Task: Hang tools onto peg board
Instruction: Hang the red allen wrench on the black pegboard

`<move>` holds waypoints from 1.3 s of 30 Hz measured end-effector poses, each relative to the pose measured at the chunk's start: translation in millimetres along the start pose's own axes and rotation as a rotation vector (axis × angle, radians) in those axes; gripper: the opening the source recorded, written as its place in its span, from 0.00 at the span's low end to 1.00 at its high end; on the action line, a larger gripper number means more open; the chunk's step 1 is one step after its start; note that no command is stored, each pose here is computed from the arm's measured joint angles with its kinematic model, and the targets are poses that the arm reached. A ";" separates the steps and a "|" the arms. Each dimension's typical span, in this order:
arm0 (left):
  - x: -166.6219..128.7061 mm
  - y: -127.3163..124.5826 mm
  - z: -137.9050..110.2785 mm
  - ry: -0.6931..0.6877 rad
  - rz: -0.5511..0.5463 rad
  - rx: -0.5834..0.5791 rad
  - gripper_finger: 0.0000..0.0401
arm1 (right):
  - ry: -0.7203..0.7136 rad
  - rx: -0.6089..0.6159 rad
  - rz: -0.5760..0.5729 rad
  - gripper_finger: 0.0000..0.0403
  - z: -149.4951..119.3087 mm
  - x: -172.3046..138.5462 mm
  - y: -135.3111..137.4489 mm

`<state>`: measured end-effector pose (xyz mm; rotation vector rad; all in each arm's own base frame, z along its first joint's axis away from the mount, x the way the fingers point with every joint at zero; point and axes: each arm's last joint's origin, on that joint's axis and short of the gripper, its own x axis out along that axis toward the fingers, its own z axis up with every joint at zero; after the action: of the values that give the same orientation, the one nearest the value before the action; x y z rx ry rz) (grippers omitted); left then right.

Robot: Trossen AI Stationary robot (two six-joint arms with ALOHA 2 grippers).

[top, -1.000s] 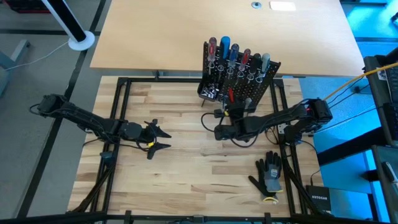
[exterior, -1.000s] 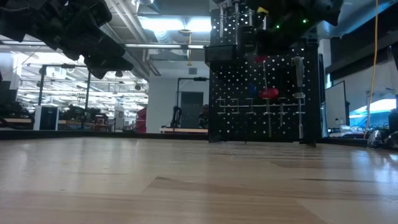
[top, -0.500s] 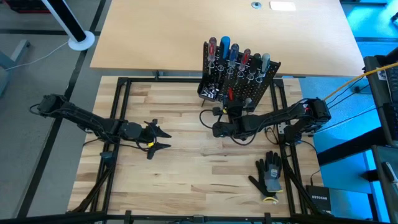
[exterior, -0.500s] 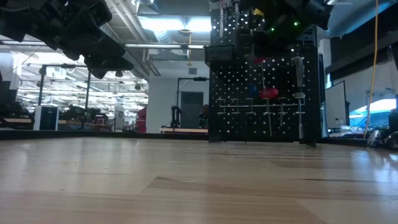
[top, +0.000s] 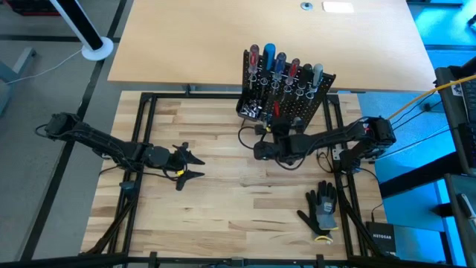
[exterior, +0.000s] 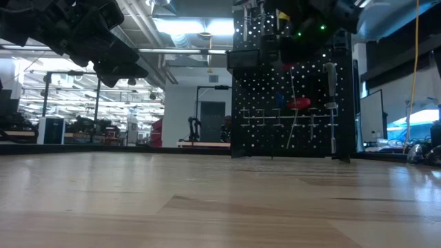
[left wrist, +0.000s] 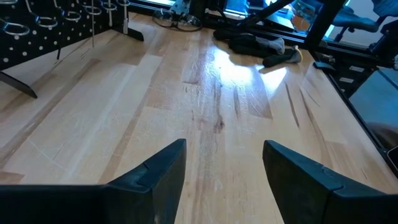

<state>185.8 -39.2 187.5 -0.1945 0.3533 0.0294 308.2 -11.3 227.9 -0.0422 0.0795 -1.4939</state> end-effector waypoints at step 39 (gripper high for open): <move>0.0 0.1 -0.2 0.002 0.001 -0.026 0.51 | 0.057 0.007 0.030 0.17 -40.5 0.2 -0.2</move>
<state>185.8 -39.2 187.2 -0.2204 0.3553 0.0344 304.8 -10.7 187.5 0.0071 0.1208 -1.4656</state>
